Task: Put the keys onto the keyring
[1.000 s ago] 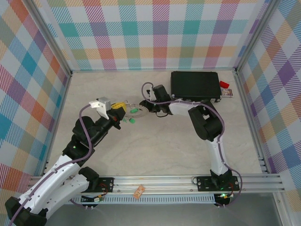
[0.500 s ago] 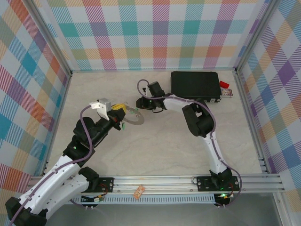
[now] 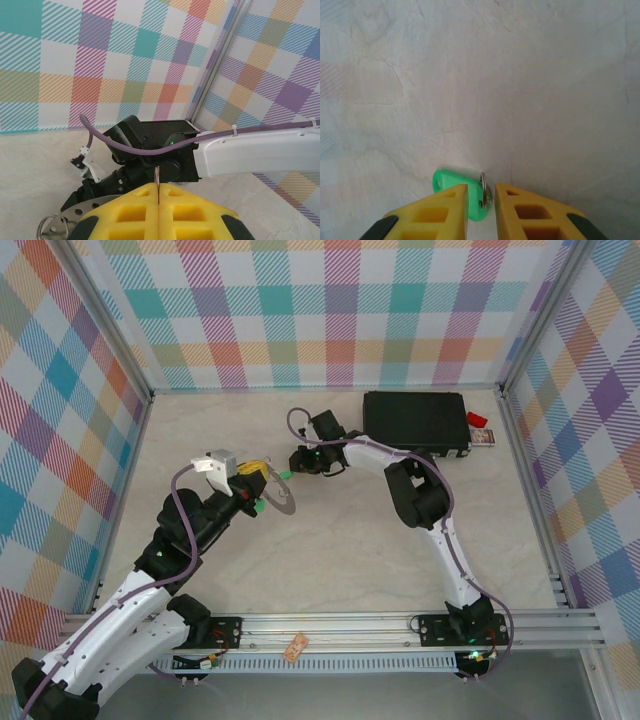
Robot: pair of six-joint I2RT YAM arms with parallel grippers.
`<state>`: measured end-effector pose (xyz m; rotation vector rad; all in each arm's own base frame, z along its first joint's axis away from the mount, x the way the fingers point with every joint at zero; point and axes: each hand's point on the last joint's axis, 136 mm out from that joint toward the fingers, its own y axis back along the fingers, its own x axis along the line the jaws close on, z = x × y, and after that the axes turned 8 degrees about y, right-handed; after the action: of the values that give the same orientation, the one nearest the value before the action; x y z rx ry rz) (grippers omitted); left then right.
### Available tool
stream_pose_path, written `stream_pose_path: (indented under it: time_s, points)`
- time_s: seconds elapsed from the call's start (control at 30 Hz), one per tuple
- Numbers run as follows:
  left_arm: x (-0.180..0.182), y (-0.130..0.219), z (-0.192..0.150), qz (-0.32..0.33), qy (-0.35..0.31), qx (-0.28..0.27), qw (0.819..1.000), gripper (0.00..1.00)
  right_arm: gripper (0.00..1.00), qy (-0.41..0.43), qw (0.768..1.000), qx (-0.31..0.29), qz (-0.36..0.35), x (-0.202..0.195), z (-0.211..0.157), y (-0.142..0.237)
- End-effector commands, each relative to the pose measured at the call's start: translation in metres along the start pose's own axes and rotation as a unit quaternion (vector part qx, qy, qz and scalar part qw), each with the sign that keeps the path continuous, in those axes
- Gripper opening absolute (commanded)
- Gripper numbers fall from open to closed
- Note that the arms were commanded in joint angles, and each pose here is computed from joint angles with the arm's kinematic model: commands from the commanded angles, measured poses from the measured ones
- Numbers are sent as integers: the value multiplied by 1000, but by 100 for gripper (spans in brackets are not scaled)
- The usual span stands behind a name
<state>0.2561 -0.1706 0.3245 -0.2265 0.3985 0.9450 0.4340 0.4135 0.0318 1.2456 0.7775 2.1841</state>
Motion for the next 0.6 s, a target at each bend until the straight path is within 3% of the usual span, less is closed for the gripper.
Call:
stream_pose_path:
  time_s: [0.0,0.2,0.27,0.57]
  points:
    - [-3,3,16,-7,-4,-31,999,0,21,4,1000,22,7,3,-8,-6]
    - [-4,4,15,-8,-5,-29,1000,0,10,7,1000,23,4,4,-6,-4]
    - [-4,5,16,-8,-5,-30,1000,0,0,13,1000,17,7,8,-5,0]
    - [-6,6,16,-15,-4,-30,999,0,0,24,1000,-10,-9,17,-31,49]
